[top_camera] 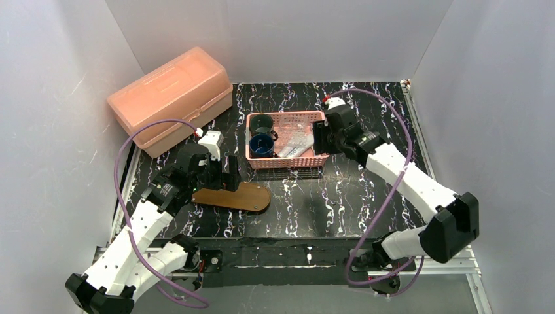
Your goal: Prepare toiletry sets of a toothbrush and toothpaste on the tray
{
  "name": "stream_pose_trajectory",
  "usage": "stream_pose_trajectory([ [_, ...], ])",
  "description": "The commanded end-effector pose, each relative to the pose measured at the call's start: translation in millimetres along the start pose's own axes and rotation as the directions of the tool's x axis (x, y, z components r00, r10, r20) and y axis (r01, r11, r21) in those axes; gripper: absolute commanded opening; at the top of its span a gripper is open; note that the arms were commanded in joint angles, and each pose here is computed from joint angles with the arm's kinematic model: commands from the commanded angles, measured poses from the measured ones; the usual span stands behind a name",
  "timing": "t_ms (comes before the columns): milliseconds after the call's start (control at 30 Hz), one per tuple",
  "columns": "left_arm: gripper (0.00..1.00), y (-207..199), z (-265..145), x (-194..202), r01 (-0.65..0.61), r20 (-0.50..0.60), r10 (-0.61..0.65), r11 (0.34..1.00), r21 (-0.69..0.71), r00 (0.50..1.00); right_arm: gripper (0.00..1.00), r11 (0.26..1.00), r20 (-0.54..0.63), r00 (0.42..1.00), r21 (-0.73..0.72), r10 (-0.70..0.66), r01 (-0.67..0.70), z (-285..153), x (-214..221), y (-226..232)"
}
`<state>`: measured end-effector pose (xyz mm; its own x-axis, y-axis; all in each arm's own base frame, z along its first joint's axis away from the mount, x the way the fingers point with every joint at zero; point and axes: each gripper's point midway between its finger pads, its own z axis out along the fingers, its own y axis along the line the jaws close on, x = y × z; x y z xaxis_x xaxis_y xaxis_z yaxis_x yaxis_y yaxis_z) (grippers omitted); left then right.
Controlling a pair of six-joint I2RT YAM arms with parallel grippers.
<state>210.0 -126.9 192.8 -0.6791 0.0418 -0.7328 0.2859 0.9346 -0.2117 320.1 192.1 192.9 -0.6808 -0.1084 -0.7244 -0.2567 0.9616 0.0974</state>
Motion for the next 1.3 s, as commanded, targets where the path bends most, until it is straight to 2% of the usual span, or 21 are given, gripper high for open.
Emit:
stream_pose_trajectory([
  [0, 0.99, 3, -4, -2, -0.010, 0.010, 0.010, 1.000, -0.017, 1.000, 0.63, 0.996, -0.007, 0.998, -0.069, 0.061, -0.061, -20, 20, 26],
  [200, 0.99, 4, -5, -2, -0.005, 0.011, 0.005, 1.000, -0.022, 1.000, 0.63, 0.989, -0.041, 0.997, -0.126, 0.069, -0.073, -28, 53, 61],
  [600, 0.99, 6, -5, -1, 0.002, 0.011, -0.002, 0.999, -0.036, 1.000, 0.63, 0.988, -0.098, 0.995, -0.157, -0.028, 0.012, -20, 114, 131],
  [900, 0.99, 8, -7, 0, 0.005, 0.015, -0.004, 0.999, -0.044, 1.000, 0.64, 0.989, -0.119, 0.991, -0.142, -0.054, 0.037, 3, 134, 174],
  [1267, 0.99, 8, -8, 0, 0.007, 0.017, -0.006, 0.999, -0.045, 1.000, 0.63, 0.989, -0.145, 0.988, -0.140, -0.060, 0.039, 25, 147, 196],
])
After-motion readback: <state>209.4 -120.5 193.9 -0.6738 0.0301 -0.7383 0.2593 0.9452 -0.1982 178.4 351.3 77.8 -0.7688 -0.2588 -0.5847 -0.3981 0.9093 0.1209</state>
